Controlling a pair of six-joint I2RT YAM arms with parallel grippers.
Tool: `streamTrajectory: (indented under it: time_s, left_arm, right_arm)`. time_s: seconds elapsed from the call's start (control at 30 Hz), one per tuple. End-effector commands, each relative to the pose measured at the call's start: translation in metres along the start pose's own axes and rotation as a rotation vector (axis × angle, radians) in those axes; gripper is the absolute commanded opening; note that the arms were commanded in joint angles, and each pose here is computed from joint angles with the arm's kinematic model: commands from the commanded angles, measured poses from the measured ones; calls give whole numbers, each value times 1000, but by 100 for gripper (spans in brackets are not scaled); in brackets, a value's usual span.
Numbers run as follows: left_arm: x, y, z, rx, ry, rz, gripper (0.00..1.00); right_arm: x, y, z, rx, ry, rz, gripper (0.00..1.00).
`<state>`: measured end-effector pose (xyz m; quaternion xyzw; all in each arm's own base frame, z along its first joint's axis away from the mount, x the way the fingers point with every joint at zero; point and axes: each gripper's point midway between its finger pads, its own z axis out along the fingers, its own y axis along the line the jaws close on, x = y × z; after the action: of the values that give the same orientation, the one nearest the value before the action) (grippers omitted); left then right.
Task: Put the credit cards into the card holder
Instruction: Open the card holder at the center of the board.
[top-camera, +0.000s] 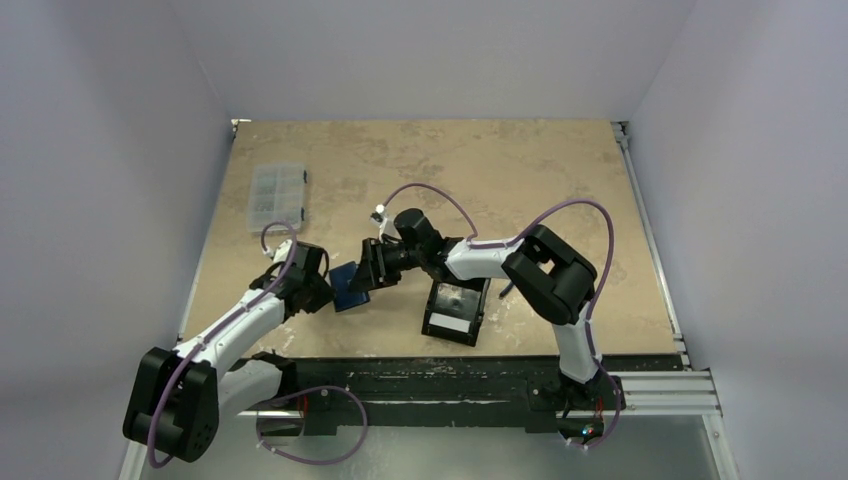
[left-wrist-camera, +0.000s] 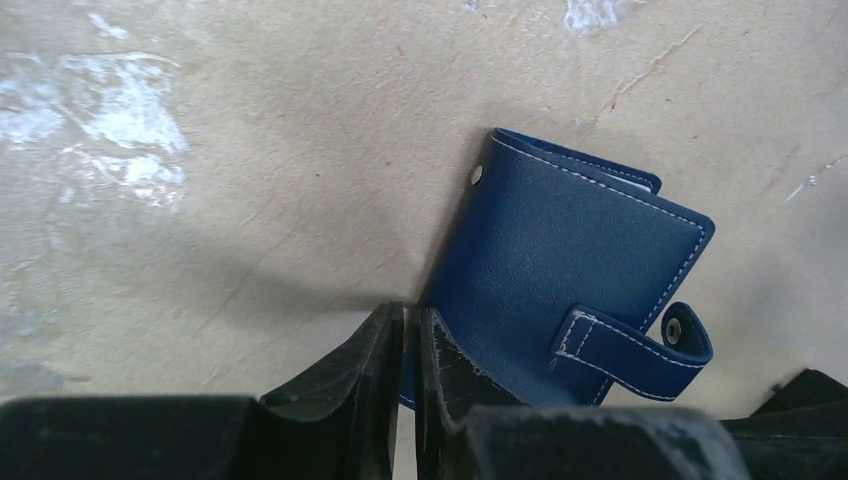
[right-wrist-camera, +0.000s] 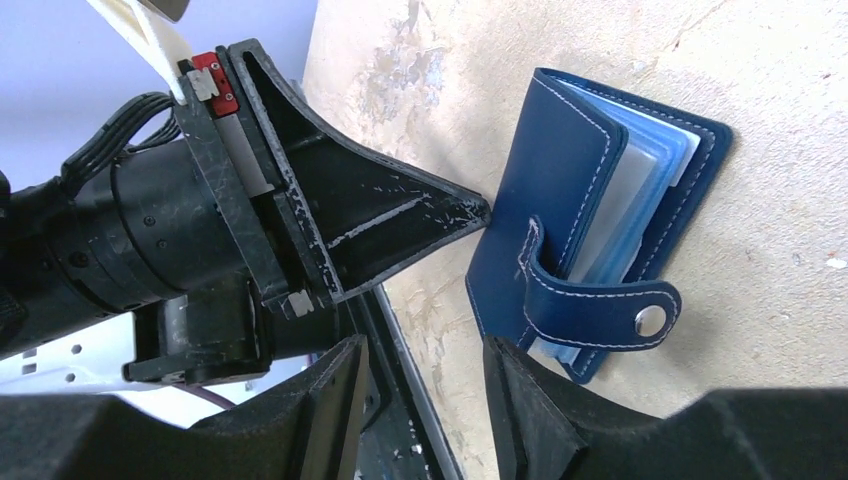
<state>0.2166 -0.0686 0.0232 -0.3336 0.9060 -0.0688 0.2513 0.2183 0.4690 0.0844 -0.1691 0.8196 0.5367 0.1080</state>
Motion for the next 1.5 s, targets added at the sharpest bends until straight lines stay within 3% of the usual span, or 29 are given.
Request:
streamTrajectory:
  time_s: [0.0,0.27,0.47,0.97,1.47]
  left_arm:
    - [20,-6,11,59,69,-58,12]
    - [38,2,19,71,116,-92,8]
    - [38,5,20,60,115,-83,8]
    - [37,4,19,65,112,-73,8]
    - [41,3,20,79,127,-75,8]
  right_arm:
    - [1,4,3,0,-2,2,55]
    - [13,-17,-11,133,-9,-8,63]
    - [-2,-27,-26,203,-49,-38,70]
    - [-35,-30,-10,194,-76,-49,69]
    - [-29,-35,5,180,-64,-17,68]
